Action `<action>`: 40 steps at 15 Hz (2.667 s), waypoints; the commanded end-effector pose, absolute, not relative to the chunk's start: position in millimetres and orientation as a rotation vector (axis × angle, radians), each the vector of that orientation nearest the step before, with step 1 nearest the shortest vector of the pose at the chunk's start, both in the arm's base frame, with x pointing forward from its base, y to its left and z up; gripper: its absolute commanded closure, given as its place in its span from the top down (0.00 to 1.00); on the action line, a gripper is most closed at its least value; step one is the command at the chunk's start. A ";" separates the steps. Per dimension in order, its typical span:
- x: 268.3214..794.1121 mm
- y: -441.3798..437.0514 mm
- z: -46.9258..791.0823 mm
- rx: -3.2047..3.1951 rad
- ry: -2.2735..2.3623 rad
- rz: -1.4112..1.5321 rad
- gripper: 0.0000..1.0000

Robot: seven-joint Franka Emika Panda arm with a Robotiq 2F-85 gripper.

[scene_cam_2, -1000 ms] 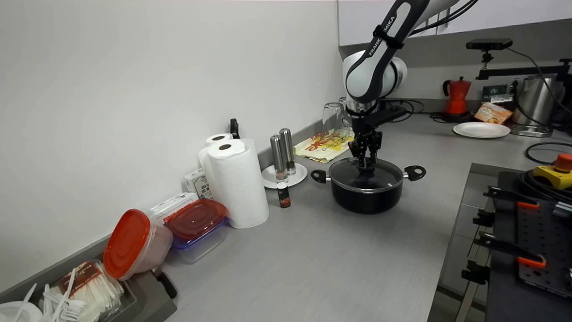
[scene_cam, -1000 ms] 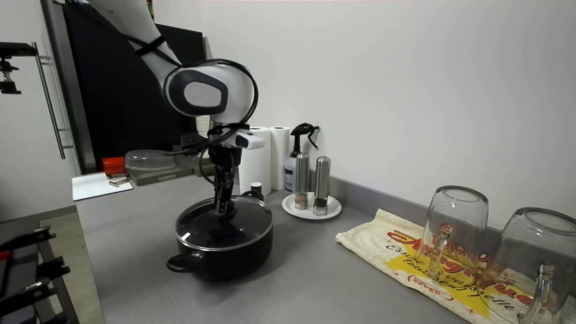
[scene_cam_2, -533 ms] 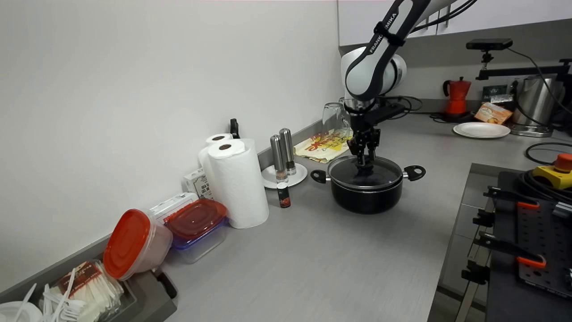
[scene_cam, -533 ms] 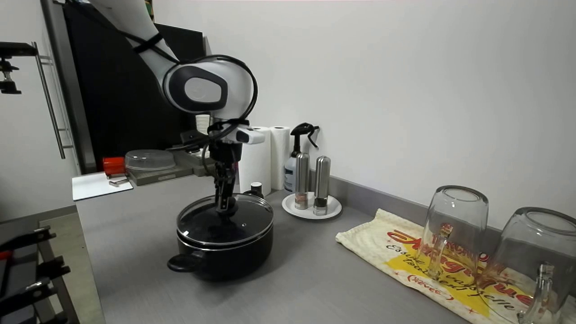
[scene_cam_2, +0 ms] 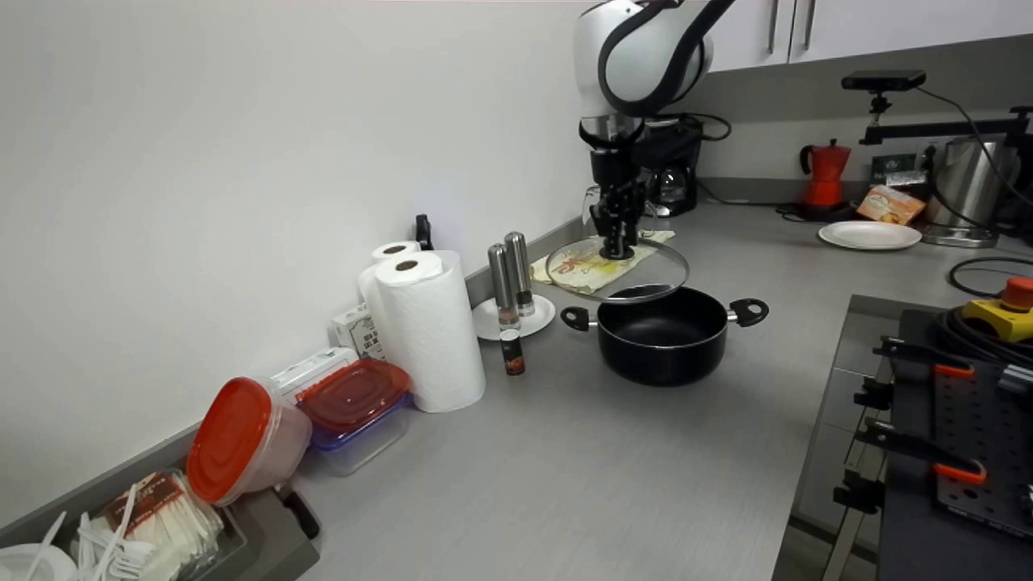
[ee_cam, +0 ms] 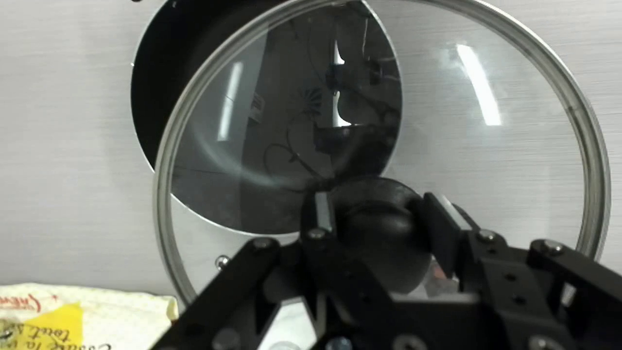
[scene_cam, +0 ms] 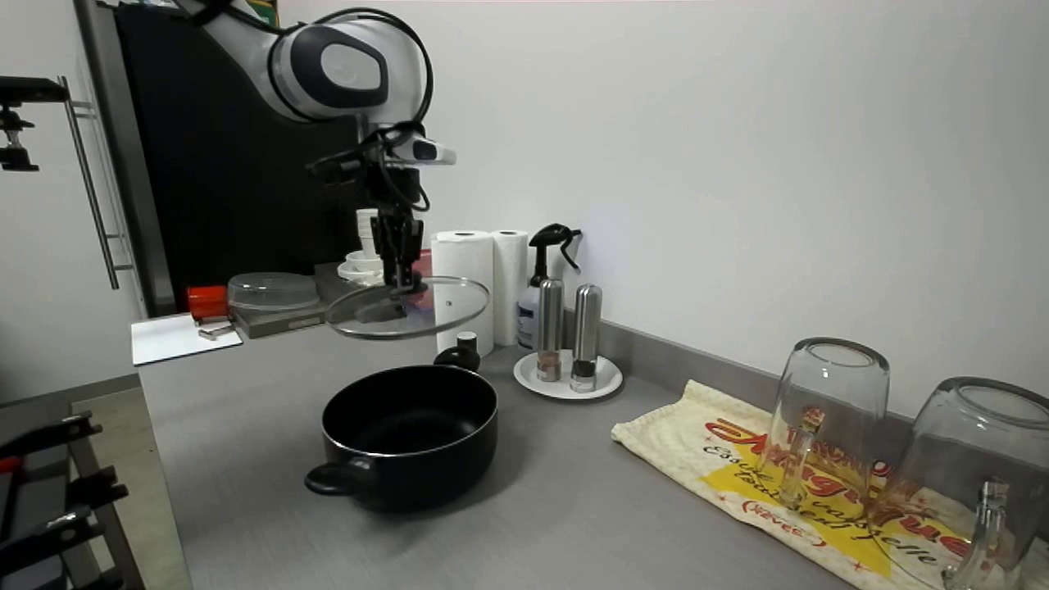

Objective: Remove the lid from the pot

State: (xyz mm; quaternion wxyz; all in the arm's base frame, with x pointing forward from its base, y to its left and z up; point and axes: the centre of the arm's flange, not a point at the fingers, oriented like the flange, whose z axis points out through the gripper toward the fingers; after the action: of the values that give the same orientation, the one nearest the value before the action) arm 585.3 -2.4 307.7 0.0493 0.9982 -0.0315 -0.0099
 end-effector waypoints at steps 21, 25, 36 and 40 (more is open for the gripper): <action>611.5 310.8 187.8 2.874 0.775 -0.253 0.23; 592.3 326.9 141.3 2.866 0.796 -0.346 0.23; 586.6 348.9 91.3 2.760 0.726 -0.087 0.23; 583.0 341.7 88.2 2.786 0.733 -0.132 0.48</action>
State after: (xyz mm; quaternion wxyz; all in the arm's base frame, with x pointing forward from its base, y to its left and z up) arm 583.1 341.6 88.2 0.1288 0.9581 0.2520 -0.0453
